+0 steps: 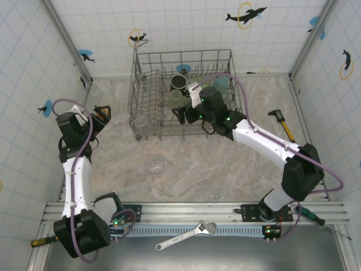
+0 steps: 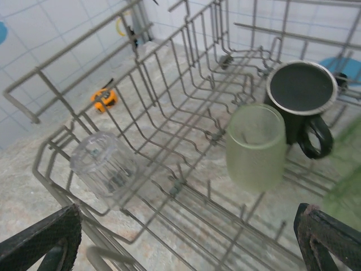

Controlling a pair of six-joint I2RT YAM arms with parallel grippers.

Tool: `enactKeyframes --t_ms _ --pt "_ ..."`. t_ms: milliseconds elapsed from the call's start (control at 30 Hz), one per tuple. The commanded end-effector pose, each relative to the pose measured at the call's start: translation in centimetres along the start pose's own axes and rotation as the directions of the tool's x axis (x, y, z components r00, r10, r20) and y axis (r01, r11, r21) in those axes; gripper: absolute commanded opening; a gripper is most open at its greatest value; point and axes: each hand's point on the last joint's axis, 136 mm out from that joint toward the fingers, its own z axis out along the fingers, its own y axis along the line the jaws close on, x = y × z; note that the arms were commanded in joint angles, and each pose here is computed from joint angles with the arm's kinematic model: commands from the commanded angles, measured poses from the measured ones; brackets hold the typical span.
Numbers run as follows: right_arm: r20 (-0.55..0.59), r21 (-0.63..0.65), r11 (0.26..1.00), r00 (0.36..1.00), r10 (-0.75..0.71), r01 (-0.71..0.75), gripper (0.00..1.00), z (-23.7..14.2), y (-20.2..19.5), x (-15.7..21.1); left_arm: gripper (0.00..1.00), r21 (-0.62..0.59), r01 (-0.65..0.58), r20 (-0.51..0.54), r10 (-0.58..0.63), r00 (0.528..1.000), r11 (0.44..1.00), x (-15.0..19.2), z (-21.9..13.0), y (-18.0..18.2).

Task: Load the cups into the dish rack

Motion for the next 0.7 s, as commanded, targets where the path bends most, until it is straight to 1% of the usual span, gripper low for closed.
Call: enactKeyframes --t_ms 0,200,367,533,667 --pt "0.012 0.063 0.995 0.997 0.073 -0.073 0.99 -1.8 -1.7 0.3 0.98 -0.029 0.058 -0.102 -0.061 0.993 0.998 3.2 -1.0 0.7" --pt "0.04 0.091 0.986 0.99 0.137 -0.14 0.99 -3.4 -3.2 1.0 0.98 -0.076 0.075 -0.152 -0.086 0.985 0.994 6.3 -2.5 1.8" --pt "0.067 0.134 0.976 0.984 0.165 -0.173 0.99 -4.2 -4.7 0.8 0.98 -0.103 0.116 -0.222 -0.136 0.966 0.988 9.7 -2.7 3.1" --pt "0.041 0.144 0.972 0.982 0.184 -0.188 0.99 -3.4 -5.6 1.7 0.98 -0.142 0.111 -0.272 -0.147 0.951 0.984 12.2 -2.6 4.2" --pt "0.024 0.185 0.962 0.98 0.199 -0.2 0.99 -2.5 -7.5 1.6 0.98 -0.16 0.097 -0.305 -0.142 0.942 0.982 13.5 -2.2 4.3"
